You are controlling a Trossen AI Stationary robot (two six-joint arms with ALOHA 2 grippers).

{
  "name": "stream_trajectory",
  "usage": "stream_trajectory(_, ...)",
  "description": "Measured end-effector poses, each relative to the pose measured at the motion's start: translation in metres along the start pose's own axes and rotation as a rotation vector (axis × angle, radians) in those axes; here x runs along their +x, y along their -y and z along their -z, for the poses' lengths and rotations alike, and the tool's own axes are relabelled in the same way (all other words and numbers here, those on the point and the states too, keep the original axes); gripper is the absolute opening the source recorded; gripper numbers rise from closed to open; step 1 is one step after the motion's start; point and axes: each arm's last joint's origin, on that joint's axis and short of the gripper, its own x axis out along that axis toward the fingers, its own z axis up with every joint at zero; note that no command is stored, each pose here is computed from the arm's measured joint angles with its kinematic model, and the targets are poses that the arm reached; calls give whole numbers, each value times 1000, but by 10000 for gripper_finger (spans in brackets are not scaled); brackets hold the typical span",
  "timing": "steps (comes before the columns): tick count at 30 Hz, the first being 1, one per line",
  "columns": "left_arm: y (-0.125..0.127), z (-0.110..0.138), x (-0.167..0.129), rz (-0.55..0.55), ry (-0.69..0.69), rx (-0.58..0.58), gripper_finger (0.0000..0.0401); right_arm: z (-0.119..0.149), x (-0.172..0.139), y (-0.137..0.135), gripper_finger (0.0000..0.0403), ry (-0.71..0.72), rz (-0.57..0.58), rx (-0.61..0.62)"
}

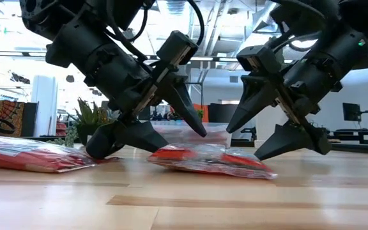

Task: Sort popcorn bags into baskets
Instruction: Put the red popcorn bag into the transparent bin

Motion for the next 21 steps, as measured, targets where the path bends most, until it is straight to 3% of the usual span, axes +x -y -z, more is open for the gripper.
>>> stream_trajectory(9, 0, 0, 0, -3, 5, 3, 195, -4, 1, -2, 317, 39, -29, 90)
stream_trajectory(21, 7, -5, 4, 17, -3, 34, 195, -25, 6, -10, 317, 64, -2, 28)
